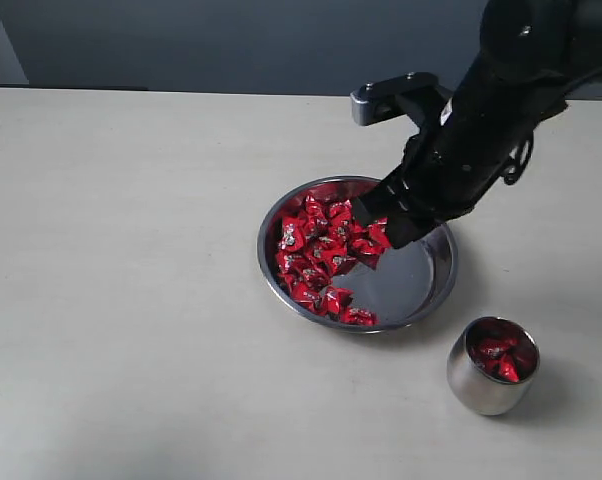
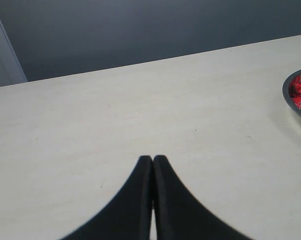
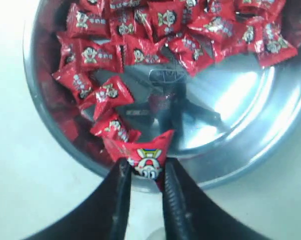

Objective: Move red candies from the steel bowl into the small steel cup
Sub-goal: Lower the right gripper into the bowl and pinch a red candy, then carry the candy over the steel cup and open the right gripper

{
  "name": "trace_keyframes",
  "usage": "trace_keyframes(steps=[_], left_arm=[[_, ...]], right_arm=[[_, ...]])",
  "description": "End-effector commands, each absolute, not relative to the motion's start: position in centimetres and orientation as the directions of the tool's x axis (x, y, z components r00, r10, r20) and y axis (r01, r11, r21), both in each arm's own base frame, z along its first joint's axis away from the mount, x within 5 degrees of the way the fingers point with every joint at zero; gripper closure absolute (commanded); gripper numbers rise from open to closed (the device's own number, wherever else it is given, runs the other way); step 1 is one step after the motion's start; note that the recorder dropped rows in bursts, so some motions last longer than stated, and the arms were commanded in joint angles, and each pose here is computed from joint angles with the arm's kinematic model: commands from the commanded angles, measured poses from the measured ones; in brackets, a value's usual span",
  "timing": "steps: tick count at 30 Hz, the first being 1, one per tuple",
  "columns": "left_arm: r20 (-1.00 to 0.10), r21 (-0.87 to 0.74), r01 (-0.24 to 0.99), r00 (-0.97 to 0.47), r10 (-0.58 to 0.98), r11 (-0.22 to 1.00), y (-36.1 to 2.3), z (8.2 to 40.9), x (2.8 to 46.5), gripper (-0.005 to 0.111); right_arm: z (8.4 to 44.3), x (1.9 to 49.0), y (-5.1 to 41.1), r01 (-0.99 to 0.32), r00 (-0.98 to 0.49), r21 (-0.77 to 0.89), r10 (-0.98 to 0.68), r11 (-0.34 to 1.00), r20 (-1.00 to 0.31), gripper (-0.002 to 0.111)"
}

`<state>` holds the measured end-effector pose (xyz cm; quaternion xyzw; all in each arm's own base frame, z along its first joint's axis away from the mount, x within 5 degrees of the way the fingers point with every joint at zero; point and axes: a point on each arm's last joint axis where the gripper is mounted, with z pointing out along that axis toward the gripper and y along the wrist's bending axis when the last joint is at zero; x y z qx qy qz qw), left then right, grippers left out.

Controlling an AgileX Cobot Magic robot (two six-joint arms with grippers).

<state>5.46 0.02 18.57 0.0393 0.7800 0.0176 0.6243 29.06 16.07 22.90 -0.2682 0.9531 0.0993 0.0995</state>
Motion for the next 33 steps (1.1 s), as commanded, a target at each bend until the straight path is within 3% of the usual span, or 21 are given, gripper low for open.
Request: trace_keyframes(steps=[1,11,20,26,28,31,33], left_arm=[[-0.975,0.073,0.046,-0.207,0.081,0.996,0.0,18.6,5.4,0.106],[-0.975,0.073,0.046,-0.207,0.081,0.996,0.0,18.6,5.4,0.106],[-0.975,0.073,0.046,-0.207,0.081,0.996,0.0,18.6,5.4,0.106],[-0.975,0.073,0.046,-0.207,0.081,0.996,0.0,18.6,5.4,0.106],[-0.975,0.073,0.046,-0.207,0.081,0.996,0.0,18.6,5.4,0.106],[-0.975,0.073,0.046,-0.207,0.081,0.996,0.0,18.6,5.4,0.106],[-0.975,0.073,0.046,-0.207,0.081,0.996,0.0,18.6,5.4,0.106]], right_arm=[[24.2,25.8,14.3,-0.514,-0.845,0.13,-0.475,0.848,-0.245,0.109],[24.0,19.6,10.7,-0.447,-0.881,0.093,-0.419,0.89,-0.221,0.109],[22.8,18.8,9.7,-0.402,-0.907,0.037,-0.392,0.915,-0.152,0.109],[22.8,19.1,9.5,-0.391,-0.907,0.011,-0.383,0.921,-0.173,0.109],[22.8,19.1,9.5,-0.391,-0.907,0.011,-0.383,0.921,-0.173,0.105],[22.8,19.1,9.5,-0.391,-0.907,0.011,-0.383,0.921,-0.173,0.085],[22.8,19.1,9.5,-0.391,-0.907,0.011,-0.383,0.921,-0.173,0.08]])
